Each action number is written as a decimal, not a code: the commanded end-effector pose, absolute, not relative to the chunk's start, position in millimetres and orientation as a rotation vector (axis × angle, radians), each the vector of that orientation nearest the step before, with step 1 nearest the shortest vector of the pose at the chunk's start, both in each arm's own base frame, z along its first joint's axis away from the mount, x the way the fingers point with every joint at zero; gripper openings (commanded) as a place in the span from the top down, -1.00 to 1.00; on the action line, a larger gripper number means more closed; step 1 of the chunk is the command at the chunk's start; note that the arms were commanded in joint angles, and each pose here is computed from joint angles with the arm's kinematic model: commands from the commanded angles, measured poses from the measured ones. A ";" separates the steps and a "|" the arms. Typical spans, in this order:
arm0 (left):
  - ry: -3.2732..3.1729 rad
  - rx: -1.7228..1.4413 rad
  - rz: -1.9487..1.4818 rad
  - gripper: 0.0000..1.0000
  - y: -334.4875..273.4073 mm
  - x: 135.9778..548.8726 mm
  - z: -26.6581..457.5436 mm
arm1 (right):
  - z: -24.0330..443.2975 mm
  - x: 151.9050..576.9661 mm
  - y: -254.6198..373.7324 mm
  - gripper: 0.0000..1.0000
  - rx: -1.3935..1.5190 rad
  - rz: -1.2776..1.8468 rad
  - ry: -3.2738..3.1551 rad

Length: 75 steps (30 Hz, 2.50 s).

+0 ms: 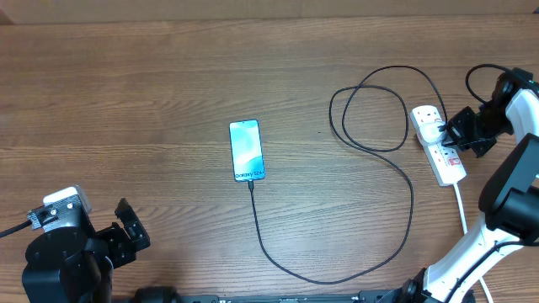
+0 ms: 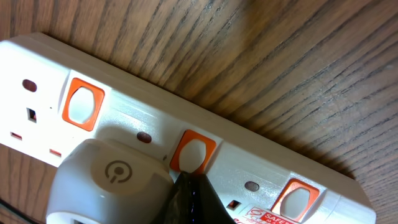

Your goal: Plug charger to phone and switch on socket

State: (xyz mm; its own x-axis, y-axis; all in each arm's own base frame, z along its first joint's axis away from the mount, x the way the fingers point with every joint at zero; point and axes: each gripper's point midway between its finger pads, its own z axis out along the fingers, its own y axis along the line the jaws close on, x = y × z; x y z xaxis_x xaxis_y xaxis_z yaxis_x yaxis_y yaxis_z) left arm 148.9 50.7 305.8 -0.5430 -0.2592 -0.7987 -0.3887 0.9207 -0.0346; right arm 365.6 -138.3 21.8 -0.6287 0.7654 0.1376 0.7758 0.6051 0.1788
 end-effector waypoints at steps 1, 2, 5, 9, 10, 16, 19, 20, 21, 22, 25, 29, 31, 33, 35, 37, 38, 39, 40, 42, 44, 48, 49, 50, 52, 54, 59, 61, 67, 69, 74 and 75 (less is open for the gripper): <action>2.164 -0.473 0.189 -0.99 52.4 148.1 305.5 | -33.4 329.4 -115.0 0.92 -1.219 -0.314 -2.593; 2.164 -0.473 0.189 -0.99 52.4 148.1 305.5 | -32.2 327.1 -115.4 0.92 -1.215 -0.302 -2.585; 2.164 -0.473 0.189 -0.99 52.4 148.1 305.5 | -31.6 321.7 -115.9 0.92 -1.206 -0.269 -2.571; 2.164 -0.473 0.189 -0.99 52.4 148.0 305.6 | -30.9 318.7 -114.8 0.93 -1.201 -0.257 -2.560; 2.163 -0.473 0.189 -0.99 52.4 147.9 305.6 | -30.8 318.4 -114.9 0.92 -1.200 -0.256 -2.559; 2.161 -0.473 0.188 -0.99 52.4 147.6 305.9 | -5.3 319.0 -146.1 0.92 -1.278 -0.080 -2.560; 2.161 -0.473 0.188 -0.99 52.4 147.6 305.9 | 26.9 328.7 -160.9 0.92 -1.319 -0.059 -2.598; 2.161 -0.473 0.188 -0.99 52.4 147.6 305.9 | 39.9 332.6 -164.8 0.92 -1.335 -0.061 -2.614; 2.161 -0.473 0.188 -0.99 52.4 147.6 305.9 | 51.8 336.4 -168.0 0.92 -1.337 -0.062 -2.633; 2.161 -0.473 0.188 -0.99 52.4 147.6 305.9 | 61.1 339.1 -170.4 0.93 -1.327 -0.066 -2.652; 2.161 -0.473 0.188 -1.00 52.4 147.6 305.9 | 80.2 345.1 -173.4 0.93 -1.300 -0.074 -2.690; 2.161 -0.473 0.188 -0.99 52.4 147.6 305.9 | 81.3 349.6 -169.6 0.93 -1.299 -0.120 -2.695; 2.161 -0.473 0.188 -1.00 52.4 147.6 305.9 | 79.1 350.4 -169.4 0.93 -1.299 -0.126 -2.693; 2.161 -0.473 0.188 -0.99 52.4 147.6 305.9 | 76.4 351.6 -167.6 0.92 -1.293 -0.144 -2.689; 2.162 -0.473 0.188 -1.00 52.4 147.6 305.7 | 72.8 354.8 -164.3 0.93 -1.285 -0.180 -2.689; 2.161 -0.473 0.188 -0.99 52.4 147.6 305.9 | 69.4 358.4 -162.3 0.93 -1.285 -0.210 -2.689; 2.161 -0.473 0.188 -0.99 52.4 147.6 305.9 | 66.9 360.1 -160.8 0.92 -1.285 -0.229 -2.686; 2.161 -0.473 0.188 -0.99 52.4 147.6 305.9 | 65.6 361.5 -159.6 0.93 -1.280 -0.243 -2.688; 2.161 -0.473 0.188 -1.00 52.4 147.6 305.9 | 64.1 362.3 -159.2 0.93 -1.275 -0.251 -2.689; 2.161 -0.473 0.188 -1.00 52.4 147.6 305.9 | 61.3 363.3 -159.7 0.93 -1.274 -0.251 -2.696; 2.161 -0.473 0.188 -1.00 52.4 147.6 305.9 | 61.0 364.2 -160.3 0.92 -1.274 -0.251 -2.700; 2.161 -0.473 0.188 -0.99 52.4 147.6 305.9 | 60.4 366.8 -161.5 0.92 -1.279 -0.252 -2.711; 2.161 -0.473 0.188 -0.99 52.4 147.6 305.9 | 60.1 366.8 -161.4 0.92 -1.279 -0.253 -2.711; 2.162 -0.473 0.188 -1.00 52.4 147.5 305.8 | 58.9 367.4 -160.6 0.93 -1.278 -0.257 -2.713; 2.161 -0.473 0.188 -0.99 52.4 147.6 305.9 | 56.6 366.8 -159.0 0.92 -1.273 -0.257 -2.710; 2.161 -0.473 0.188 -1.00 52.4 147.6 305.9 | 51.7 367.2 -155.8 0.92 -1.263 -0.262 -2.712; 2.162 -0.473 0.188 -0.99 52.4 147.5 305.8 | 44.7 370.7 -148.1 0.92 -1.240 -0.283 -2.725; 2.162 -0.473 0.188 -1.00 52.4 147.5 305.8 | 44.7 372.8 -145.8 0.92 -1.233 -0.289 -2.732; 2.161 -0.473 0.188 -0.99 52.4 147.6 305.9 | 44.5 377.4 -144.2 0.93 -1.237 -0.316 -2.742; 2.161 -0.473 0.188 -0.99 52.4 147.6 305.9 | 44.4 377.6 -144.1 0.93 -1.237 -0.316 -2.743; 2.162 -0.473 0.188 -0.99 52.4 147.5 305.8 | 44.0 378.1 -144.4 0.93 -1.237 -0.316 -2.744; 2.161 -0.473 0.188 -0.99 52.4 147.6 305.9 | 43.7 378.0 -144.3 0.93 -1.237 -0.316 -2.744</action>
